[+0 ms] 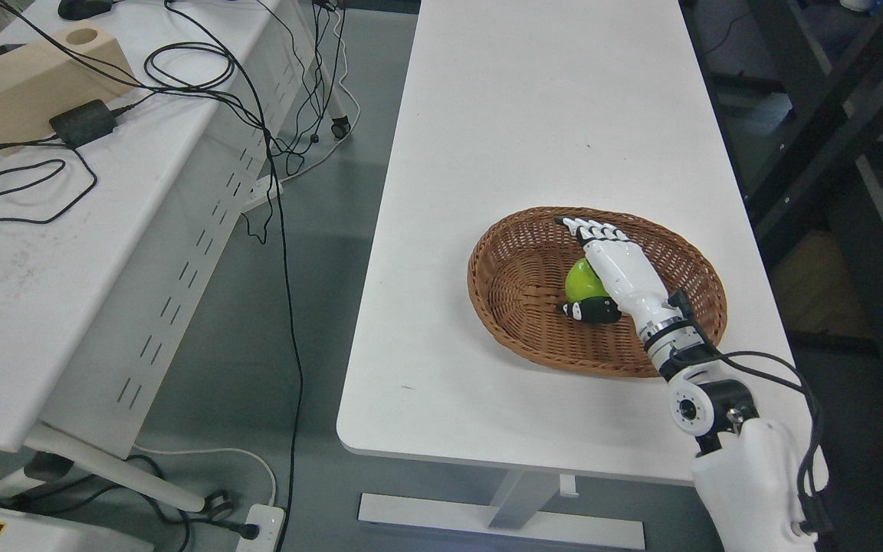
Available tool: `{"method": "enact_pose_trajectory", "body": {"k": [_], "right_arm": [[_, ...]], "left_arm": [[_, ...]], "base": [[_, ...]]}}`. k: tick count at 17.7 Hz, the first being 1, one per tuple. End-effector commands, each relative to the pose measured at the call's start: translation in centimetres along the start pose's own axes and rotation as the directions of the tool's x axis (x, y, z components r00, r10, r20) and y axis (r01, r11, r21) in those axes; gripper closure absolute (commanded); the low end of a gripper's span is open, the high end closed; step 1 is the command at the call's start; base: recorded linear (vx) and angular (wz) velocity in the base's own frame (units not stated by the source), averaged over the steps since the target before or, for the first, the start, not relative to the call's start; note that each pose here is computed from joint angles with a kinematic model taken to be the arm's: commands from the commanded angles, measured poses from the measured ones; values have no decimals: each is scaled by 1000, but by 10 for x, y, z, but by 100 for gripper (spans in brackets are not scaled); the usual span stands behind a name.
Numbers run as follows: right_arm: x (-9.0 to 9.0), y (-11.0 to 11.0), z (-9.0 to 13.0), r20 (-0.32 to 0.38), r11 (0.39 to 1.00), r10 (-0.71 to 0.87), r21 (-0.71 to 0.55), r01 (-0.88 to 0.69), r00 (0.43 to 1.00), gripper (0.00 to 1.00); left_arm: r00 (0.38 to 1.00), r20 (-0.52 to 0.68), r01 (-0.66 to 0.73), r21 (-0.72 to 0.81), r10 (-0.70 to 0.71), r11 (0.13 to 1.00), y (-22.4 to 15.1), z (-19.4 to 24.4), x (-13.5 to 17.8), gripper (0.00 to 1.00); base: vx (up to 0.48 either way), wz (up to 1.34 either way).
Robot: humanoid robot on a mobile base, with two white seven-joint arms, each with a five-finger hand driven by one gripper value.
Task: Place green apple on left shelf middle layer
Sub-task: 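Lower the right hand into the basket around the green apple, then close the right hand on the green apple and lift it out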
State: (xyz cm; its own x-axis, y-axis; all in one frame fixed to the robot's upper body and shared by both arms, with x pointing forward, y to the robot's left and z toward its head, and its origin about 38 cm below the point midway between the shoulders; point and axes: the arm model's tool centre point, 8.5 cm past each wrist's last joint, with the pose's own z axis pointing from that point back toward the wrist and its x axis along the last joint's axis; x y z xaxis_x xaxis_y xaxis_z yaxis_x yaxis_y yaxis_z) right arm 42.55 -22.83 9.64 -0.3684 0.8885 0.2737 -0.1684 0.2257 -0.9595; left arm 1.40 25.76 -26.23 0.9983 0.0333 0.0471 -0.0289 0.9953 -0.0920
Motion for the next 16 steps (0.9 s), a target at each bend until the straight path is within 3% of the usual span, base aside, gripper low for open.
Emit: {"method": "enact_pose_trajectory", "body": {"k": [1, 3, 5, 9, 13, 16], "right_arm": [[-31, 22, 17, -54, 995, 37, 91, -32, 998, 2], [-32, 24, 19, -55, 995, 36, 91, -31, 998, 8], [-32, 24, 19, -53, 995, 36, 92, -31, 998, 27], [-30, 20, 18, -34, 996, 35, 88, -32, 999, 95], [-41, 4, 22, -57, 999, 28, 44, -26, 998, 100], [-42, -33, 32, -15, 998, 1, -58, -2, 1000, 100]], "left_arm": [[1000, 22, 5, 16, -5, 1000, 11, 2, 14, 0], [1000, 22, 5, 16, -5, 1000, 11, 2, 14, 0], [1000, 22, 5, 16, -5, 1000, 11, 2, 14, 0], [1000, 20, 5, 16, -5, 1000, 11, 2, 14, 0], [1000, 22, 3, 16, -4, 1000, 11, 2, 14, 0], [1000, 22, 5, 16, -5, 1000, 11, 2, 14, 0]], "base": [[0, 0], [0, 0], [0, 0], [0, 0], [0, 0], [0, 0]]}}
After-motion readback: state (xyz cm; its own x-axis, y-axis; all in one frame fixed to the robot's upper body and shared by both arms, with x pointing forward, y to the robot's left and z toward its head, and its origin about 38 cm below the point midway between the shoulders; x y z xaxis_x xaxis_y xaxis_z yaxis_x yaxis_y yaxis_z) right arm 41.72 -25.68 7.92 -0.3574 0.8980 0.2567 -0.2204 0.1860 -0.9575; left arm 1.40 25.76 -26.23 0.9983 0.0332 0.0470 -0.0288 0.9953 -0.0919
